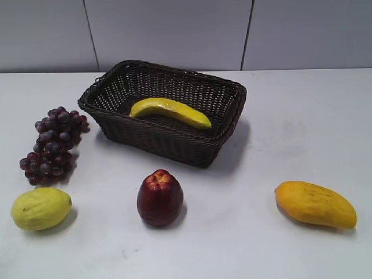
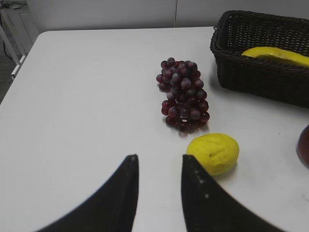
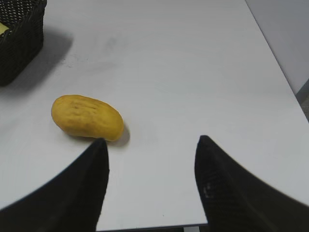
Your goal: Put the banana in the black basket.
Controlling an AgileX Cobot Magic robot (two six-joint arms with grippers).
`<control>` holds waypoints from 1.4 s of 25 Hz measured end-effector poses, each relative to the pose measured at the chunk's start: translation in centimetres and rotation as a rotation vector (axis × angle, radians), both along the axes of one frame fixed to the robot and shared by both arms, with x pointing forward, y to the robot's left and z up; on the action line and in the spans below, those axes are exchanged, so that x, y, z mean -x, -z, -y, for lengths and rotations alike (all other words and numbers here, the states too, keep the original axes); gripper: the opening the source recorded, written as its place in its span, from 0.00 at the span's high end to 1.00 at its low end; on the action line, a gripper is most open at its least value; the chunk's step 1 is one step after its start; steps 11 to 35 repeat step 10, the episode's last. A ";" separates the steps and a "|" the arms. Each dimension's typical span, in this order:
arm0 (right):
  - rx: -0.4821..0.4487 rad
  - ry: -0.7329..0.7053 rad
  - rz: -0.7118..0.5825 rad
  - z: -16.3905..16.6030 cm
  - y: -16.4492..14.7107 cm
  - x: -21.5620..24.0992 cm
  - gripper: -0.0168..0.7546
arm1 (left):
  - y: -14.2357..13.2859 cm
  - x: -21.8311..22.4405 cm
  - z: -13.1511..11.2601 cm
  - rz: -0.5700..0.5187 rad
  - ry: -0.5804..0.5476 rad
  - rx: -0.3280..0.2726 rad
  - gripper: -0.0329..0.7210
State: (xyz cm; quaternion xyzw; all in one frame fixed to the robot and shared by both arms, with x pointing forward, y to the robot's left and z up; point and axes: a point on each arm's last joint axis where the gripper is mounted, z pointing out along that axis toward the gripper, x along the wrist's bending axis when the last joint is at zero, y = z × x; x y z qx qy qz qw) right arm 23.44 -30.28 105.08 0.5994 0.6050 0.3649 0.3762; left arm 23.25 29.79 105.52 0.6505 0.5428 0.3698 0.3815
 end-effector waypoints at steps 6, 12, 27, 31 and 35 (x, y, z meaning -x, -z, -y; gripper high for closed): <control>0.001 0.000 0.000 0.0 0.0 0.0 0.37 | 0.0 0.0 0.0 0.000 0.000 0.000 0.66; 0.001 0.000 0.000 0.0 0.0 0.0 0.37 | 0.0 0.0 0.0 0.000 0.000 0.000 0.66; 0.001 0.000 0.000 0.0 0.0 0.0 0.37 | 0.0 0.0 0.0 0.000 0.000 0.000 0.66; 0.001 0.000 0.000 0.0 0.0 0.0 0.37 | 0.0 0.0 0.0 0.000 0.000 0.000 0.66; 0.001 0.000 0.000 0.0 0.0 0.0 0.37 | 0.0 0.0 0.0 0.000 0.000 0.000 0.66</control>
